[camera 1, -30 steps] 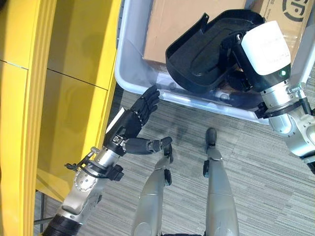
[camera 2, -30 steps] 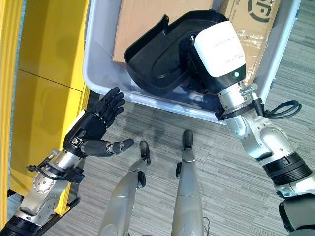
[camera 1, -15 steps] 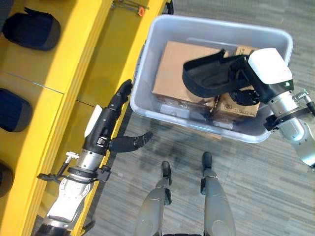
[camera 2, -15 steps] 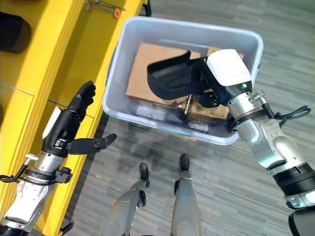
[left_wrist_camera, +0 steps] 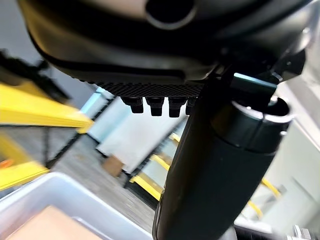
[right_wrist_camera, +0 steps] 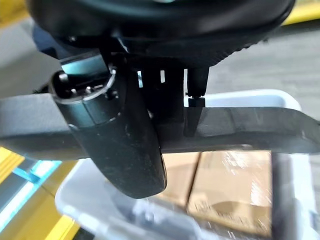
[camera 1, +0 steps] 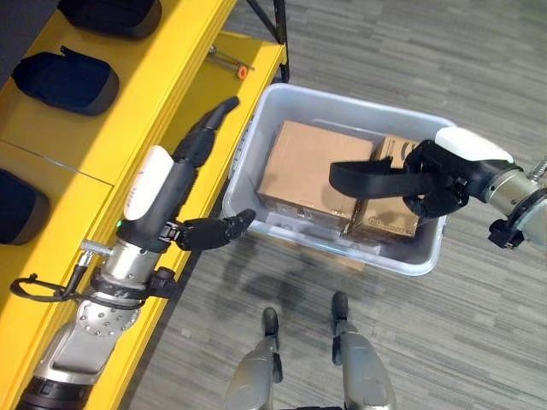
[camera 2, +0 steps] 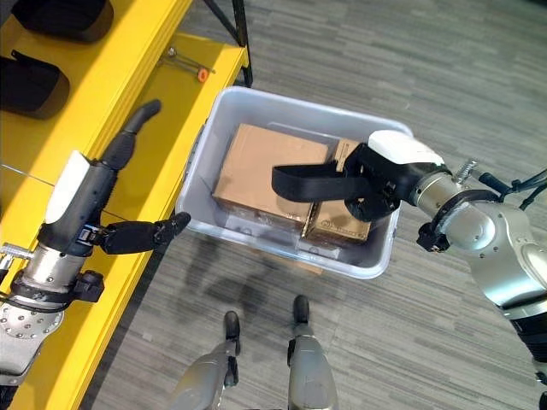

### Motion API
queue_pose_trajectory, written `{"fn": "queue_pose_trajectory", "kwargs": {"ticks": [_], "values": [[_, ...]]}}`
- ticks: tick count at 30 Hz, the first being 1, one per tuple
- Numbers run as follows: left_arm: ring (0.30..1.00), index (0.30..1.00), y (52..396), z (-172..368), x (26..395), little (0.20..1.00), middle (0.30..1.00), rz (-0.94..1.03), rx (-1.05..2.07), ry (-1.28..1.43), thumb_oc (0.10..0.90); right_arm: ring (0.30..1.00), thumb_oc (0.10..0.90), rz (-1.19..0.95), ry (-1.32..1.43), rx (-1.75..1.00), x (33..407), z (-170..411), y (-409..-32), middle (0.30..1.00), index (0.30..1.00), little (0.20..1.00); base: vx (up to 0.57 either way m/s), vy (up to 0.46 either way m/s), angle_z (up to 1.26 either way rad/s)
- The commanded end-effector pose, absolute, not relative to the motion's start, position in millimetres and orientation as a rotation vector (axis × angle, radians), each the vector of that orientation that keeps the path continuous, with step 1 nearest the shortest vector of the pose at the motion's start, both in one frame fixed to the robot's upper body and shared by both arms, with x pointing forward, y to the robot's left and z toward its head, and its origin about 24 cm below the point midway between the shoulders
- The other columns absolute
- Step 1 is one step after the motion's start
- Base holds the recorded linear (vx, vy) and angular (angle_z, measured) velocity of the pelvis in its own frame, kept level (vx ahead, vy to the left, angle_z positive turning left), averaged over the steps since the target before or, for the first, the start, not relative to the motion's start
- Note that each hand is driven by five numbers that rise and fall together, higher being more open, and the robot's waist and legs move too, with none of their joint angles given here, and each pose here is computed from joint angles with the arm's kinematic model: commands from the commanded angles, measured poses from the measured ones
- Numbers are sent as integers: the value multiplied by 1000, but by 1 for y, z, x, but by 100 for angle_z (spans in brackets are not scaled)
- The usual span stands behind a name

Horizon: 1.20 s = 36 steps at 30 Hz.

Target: Move parts from the plastic box to the shelf.

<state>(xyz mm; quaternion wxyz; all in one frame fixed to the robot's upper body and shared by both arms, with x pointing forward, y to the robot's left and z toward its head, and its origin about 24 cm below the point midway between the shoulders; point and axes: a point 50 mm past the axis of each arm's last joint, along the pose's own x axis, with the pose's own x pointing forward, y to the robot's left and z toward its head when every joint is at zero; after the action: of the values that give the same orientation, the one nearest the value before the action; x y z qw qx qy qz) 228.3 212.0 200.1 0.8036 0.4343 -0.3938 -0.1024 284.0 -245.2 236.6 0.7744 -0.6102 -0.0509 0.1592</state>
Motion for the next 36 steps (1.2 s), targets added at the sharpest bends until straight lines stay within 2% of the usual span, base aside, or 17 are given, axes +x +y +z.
{"fn": "queue_pose_trajectory", "kwargs": {"ticks": [1,5,15,26,36], "values": [[1000,1000,187,203,220,1000,1000,-390,880,-931,900,300,400,410,-216,-1341,276,250,-221,300,300,300,71,9,-16],[1000,1000,167,204,228,1000,1000,-478,825,-897,900,300,400,421,-255,-1351,281,263,-206,300,300,300,68,0,-13],[1000,1000,147,187,236,1000,1000,-544,708,-775,900,300,400,445,-327,-1303,285,266,-179,300,300,300,5,-15,-10],[1000,1000,142,174,234,1000,1000,-584,720,-718,900,300,400,476,-358,-1253,287,264,-163,300,300,300,-10,0,-5],[1000,1000,132,175,240,1000,1000,-614,768,-710,900,300,400,599,-419,-1247,290,243,-130,300,300,300,-3,6,-1]]}}
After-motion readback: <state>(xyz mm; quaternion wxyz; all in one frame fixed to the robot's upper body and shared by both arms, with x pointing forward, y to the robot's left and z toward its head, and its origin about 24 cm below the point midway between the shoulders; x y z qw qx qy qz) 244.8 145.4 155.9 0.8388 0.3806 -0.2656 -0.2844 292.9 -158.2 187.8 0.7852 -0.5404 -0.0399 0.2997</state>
